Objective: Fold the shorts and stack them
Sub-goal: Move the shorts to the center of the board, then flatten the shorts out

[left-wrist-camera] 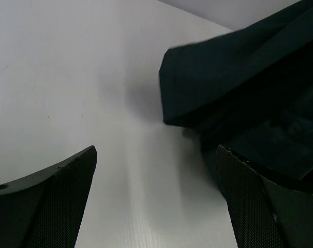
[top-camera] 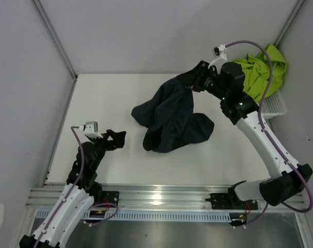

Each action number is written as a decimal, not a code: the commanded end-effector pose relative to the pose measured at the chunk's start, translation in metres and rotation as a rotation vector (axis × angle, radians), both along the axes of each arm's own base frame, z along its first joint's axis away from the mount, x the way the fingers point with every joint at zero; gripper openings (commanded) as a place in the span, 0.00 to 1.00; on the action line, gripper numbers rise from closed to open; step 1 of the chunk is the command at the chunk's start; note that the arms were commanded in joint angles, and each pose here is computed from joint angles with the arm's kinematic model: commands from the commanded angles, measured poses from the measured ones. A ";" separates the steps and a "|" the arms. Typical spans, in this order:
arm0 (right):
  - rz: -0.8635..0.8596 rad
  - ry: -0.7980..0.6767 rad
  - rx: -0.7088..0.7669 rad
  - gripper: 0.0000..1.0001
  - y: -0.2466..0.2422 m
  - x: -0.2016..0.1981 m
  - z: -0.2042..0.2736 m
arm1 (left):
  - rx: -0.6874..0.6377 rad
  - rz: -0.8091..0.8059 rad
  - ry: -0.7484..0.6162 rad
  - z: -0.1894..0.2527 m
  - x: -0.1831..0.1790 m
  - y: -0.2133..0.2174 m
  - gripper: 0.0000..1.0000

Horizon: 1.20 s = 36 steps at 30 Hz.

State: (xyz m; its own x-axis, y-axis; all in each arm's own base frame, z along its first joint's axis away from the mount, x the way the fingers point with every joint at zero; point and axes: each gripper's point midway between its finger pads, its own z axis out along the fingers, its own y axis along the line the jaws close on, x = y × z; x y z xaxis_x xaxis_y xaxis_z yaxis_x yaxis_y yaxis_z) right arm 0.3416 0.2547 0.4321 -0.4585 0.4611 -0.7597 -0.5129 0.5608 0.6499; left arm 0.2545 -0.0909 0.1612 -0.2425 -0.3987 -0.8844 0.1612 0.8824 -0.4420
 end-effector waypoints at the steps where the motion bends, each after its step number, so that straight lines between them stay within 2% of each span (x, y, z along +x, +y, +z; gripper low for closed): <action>1: -0.047 0.101 -0.035 0.32 -0.008 0.030 -0.041 | -0.007 0.005 -0.014 0.006 0.001 0.000 0.98; 4: -0.124 0.217 -0.056 0.67 -0.029 0.058 -0.089 | -0.006 0.000 -0.010 0.005 0.001 0.000 0.98; 5: -0.123 0.293 -0.074 0.74 -0.030 0.066 -0.120 | -0.007 -0.003 -0.009 0.005 0.001 -0.001 0.98; 8: -0.125 0.400 -0.120 0.78 -0.036 0.077 -0.165 | -0.005 -0.009 -0.005 0.004 0.001 -0.002 0.99; 13: -0.089 0.400 -0.239 0.77 -0.020 0.060 -0.193 | -0.002 -0.042 0.005 0.001 0.002 -0.008 0.99; 19: -0.026 0.377 -0.529 0.69 0.009 0.018 -0.245 | -0.003 -0.081 0.028 -0.003 0.004 -0.016 0.99; 24: 0.046 0.246 -0.738 0.67 0.048 -0.024 -0.273 | -0.001 -0.095 0.053 -0.008 0.006 -0.020 0.99; 29: 0.039 0.147 -0.941 0.66 0.063 -0.030 -0.299 | 0.003 -0.084 0.055 -0.008 0.006 -0.017 0.99; 32: 0.091 0.101 -1.005 0.66 0.079 -0.034 -0.312 | 0.003 -0.076 0.049 -0.007 0.005 -0.016 0.99; 36: 0.098 0.112 -1.068 0.66 0.086 -0.028 -0.320 | 0.001 -0.077 0.048 -0.006 0.004 -0.016 0.99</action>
